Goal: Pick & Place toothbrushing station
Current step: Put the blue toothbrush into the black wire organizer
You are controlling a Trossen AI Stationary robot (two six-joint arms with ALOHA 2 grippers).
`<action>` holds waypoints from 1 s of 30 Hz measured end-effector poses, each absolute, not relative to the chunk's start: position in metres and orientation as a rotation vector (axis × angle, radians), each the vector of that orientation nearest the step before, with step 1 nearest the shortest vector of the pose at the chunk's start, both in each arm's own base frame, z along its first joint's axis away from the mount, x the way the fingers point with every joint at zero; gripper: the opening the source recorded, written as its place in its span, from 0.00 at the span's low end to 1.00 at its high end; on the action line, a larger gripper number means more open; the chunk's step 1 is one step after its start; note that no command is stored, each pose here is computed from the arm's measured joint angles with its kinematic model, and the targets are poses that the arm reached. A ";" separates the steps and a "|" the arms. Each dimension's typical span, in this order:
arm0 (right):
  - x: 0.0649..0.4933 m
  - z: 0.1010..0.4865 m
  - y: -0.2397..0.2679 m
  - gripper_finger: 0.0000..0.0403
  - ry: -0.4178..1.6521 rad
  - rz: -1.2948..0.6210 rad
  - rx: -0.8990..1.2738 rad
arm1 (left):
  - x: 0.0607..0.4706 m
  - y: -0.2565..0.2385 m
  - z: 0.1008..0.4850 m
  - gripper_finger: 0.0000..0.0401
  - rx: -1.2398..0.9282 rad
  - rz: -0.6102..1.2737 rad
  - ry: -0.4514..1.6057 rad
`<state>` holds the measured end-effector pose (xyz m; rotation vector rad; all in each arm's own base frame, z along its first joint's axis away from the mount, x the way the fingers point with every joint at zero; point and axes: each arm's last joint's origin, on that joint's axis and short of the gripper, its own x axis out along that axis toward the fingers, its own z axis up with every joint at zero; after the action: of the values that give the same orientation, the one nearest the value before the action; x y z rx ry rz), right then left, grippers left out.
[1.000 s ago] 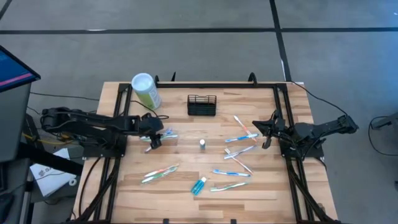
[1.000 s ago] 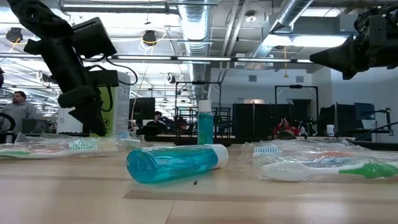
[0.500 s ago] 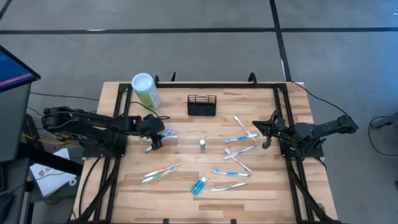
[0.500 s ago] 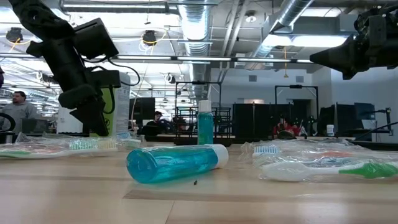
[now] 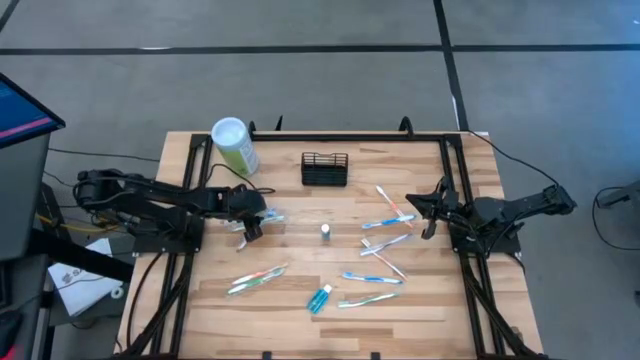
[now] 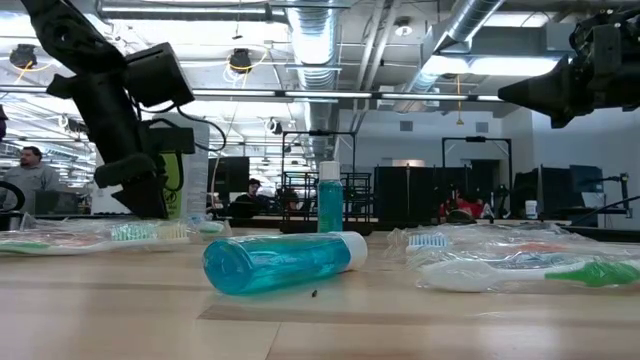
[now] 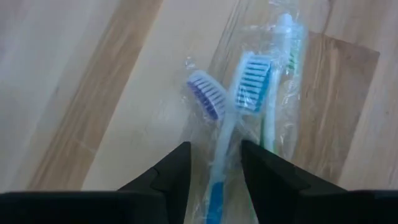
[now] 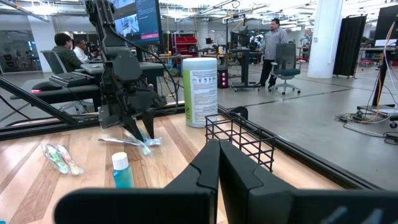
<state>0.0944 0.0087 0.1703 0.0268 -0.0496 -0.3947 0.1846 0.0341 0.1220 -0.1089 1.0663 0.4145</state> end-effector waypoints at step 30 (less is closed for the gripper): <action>0.094 0.170 0.009 0.00 -0.046 -0.395 0.025 | 0.193 0.036 0.196 0.03 -0.132 0.442 0.414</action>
<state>0.0944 0.0087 0.1699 0.0251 -0.0457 -0.3947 0.1930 0.0362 0.1958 -0.1325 0.4139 0.4424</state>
